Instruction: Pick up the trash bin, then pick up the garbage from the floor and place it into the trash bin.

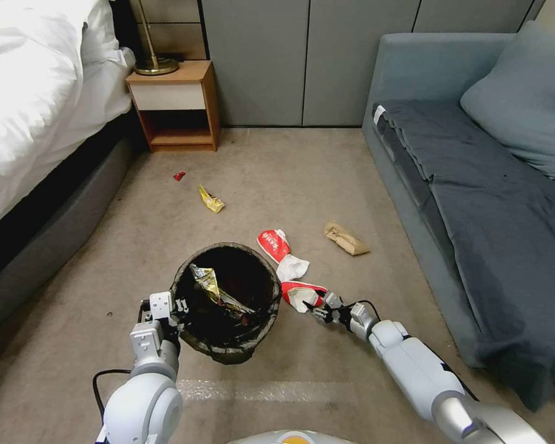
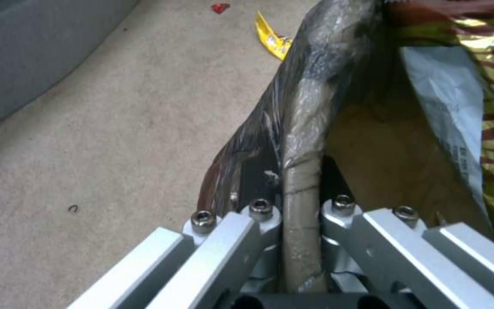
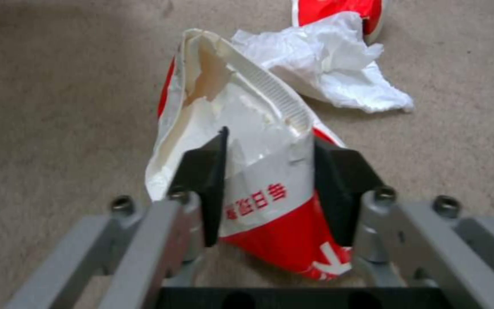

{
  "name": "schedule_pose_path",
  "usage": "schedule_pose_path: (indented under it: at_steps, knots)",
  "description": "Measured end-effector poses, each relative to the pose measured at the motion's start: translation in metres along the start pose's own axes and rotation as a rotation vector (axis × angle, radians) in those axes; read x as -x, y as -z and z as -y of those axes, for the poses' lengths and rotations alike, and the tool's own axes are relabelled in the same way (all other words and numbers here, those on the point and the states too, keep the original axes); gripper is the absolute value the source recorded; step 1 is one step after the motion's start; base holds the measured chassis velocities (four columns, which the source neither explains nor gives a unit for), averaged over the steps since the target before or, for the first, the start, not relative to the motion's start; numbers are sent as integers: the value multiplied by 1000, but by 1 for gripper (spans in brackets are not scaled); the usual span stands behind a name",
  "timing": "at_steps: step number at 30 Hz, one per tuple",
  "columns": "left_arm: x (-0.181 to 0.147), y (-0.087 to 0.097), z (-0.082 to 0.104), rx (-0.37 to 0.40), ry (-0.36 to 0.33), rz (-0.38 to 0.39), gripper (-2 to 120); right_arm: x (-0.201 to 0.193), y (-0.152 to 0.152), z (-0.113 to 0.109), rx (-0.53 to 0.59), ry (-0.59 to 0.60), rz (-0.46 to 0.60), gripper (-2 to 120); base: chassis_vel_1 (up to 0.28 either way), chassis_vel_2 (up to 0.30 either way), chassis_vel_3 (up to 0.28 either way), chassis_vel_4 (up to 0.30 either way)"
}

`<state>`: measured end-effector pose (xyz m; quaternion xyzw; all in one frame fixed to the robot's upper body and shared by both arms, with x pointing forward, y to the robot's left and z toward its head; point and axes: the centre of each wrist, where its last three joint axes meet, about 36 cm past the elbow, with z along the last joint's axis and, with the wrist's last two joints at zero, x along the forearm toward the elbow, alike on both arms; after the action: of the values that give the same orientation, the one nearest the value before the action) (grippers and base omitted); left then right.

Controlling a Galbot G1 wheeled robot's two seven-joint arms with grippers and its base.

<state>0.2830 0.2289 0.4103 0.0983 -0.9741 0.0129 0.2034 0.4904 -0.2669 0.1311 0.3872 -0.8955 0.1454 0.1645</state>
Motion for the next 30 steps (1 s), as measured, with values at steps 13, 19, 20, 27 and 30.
schedule_pose_path:
  at_steps: [13,19,20,27,30]
  knots:
    - [0,0,0,-1,-2,0,0,-1,-1,-1,8,-6,17,0,0,0,0,0]
    - [2,3,-1,-2,-4,7,0,0,2,-3,13,-21,39,0,0,0,0,0]
    - [3,3,-1,-3,-5,8,0,1,3,-4,17,-35,55,0,0,0,0,0]
    - [8,-2,-1,2,-5,-8,0,5,44,-18,35,-125,280,0,0,0,0,0]
    - [11,-6,3,5,-16,-22,0,2,108,-41,36,-115,483,0,0,0,0,0]
